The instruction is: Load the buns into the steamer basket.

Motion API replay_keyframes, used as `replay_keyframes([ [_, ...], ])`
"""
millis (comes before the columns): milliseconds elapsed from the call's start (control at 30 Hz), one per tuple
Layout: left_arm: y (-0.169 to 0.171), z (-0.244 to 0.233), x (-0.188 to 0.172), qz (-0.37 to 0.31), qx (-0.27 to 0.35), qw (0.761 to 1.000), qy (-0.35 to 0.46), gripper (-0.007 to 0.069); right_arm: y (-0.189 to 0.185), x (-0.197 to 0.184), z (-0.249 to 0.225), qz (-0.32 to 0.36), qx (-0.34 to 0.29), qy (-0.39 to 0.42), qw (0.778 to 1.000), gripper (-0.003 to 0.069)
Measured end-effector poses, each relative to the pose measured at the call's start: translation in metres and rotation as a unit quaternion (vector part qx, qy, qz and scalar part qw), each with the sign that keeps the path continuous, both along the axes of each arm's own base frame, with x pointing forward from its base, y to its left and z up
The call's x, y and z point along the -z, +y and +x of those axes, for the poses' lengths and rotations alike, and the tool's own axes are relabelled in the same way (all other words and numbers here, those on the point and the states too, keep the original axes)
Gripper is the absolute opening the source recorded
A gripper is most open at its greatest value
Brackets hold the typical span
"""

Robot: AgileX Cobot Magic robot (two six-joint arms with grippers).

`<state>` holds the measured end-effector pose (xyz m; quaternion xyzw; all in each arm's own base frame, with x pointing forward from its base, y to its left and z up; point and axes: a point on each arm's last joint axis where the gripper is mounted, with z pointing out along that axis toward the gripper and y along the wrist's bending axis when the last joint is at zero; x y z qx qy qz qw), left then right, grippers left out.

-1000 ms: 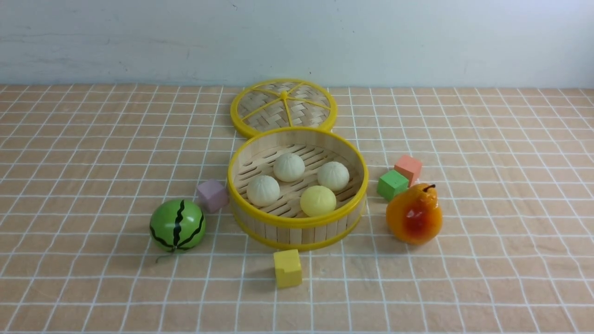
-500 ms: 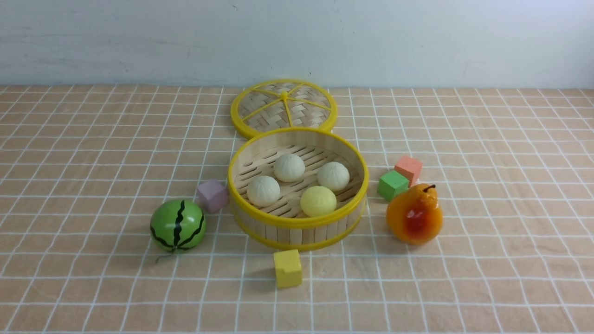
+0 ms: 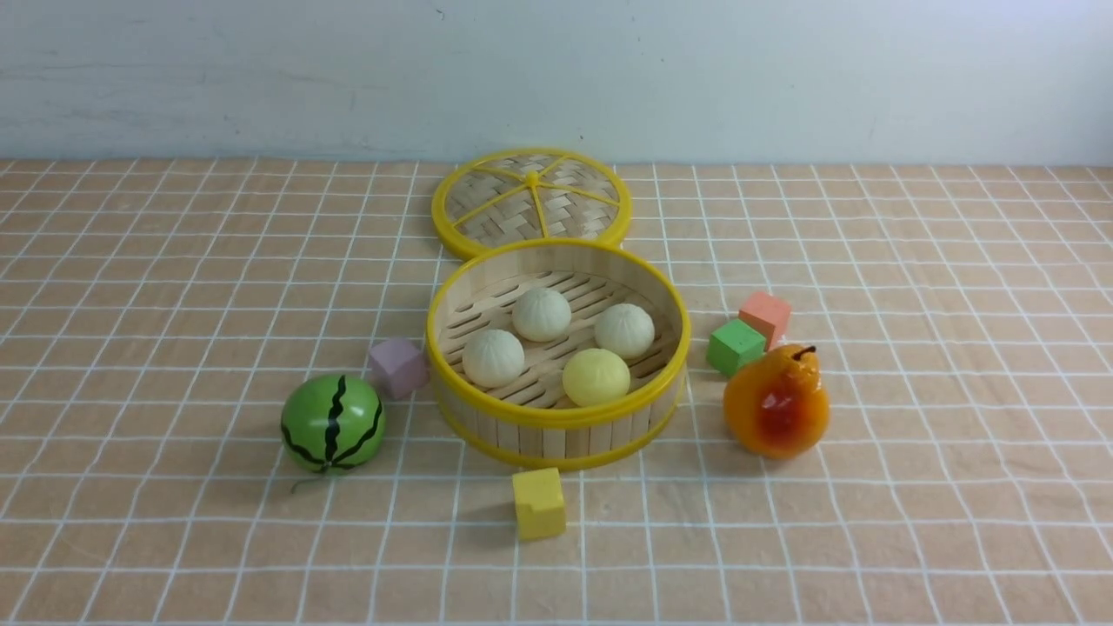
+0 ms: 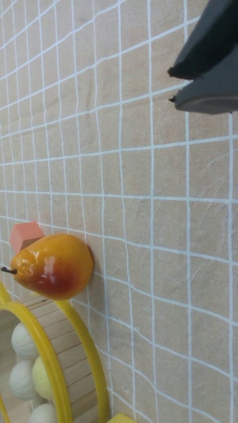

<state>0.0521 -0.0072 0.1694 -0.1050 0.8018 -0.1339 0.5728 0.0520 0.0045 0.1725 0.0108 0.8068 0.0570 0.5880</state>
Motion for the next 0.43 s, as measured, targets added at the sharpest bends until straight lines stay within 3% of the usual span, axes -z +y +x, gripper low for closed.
replay_keyframes([
  [433,0.0,0.0,0.0,0.0,0.0,1.0,0.0,-0.0013,0.0,0.0,0.0,0.0,0.0,0.0,1.0,0.01],
])
